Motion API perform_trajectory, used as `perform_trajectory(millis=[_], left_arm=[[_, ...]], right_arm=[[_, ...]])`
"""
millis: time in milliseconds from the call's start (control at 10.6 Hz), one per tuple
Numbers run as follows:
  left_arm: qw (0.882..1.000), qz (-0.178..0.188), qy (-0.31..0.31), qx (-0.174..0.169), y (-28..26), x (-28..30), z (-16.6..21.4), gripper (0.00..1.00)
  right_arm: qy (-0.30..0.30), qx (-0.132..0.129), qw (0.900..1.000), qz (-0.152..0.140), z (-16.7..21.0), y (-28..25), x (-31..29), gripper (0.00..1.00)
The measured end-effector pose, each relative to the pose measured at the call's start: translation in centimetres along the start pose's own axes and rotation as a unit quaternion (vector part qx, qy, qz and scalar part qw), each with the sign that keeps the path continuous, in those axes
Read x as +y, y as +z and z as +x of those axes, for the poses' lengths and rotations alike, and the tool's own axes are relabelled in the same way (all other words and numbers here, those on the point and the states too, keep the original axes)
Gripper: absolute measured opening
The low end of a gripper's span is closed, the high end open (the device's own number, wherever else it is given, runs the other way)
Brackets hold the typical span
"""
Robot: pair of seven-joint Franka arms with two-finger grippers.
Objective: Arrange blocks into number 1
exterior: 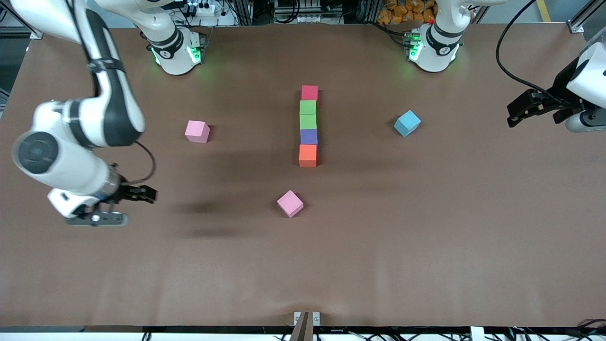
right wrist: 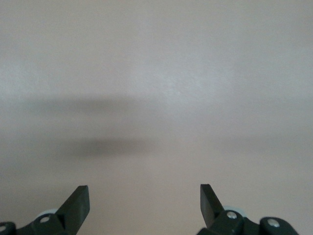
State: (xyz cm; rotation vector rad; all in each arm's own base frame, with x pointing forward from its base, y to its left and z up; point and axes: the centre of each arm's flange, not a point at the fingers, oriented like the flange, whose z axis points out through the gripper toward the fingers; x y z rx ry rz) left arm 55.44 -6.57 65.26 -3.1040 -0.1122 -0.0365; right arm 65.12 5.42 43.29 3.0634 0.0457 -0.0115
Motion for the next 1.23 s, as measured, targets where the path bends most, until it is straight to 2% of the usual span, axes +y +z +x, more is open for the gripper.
perform_trajectory(millis=[95, 284, 663, 852, 1231], left_arm=[[1.0, 0.0, 0.0, 0.0, 0.0, 0.0, 0.0, 1.0], [1.0, 0.0, 0.0, 0.0, 0.0, 0.0, 0.0, 1.0], [1.0, 0.0, 0.001, -0.001, 0.1, 0.1, -0.1, 1.0], [1.0, 0.0, 0.003, -0.001, 0.1, 0.3, -0.1, 1.0], [1.0, 0.0, 0.005, -0.001, 0.1, 0.6, -0.2, 1.0]], right_arm=[[-0.005, 0.003, 1.0, 0.003, -1.1, -2.9, 0.9, 1.0], [-0.014, 0.025, 1.0, 0.012, -4.0, -10.3, 2.7, 1.0], [0.003, 0.044, 0.999, 0.017, -9.2, -23.2, 6.4, 1.0], [0.012, 0.046, 0.999, 0.025, -10.9, -25.4, 7.4, 1.0], [0.013, 0.042, 0.999, 0.032, -11.0, -25.3, 7.5, 1.0]])
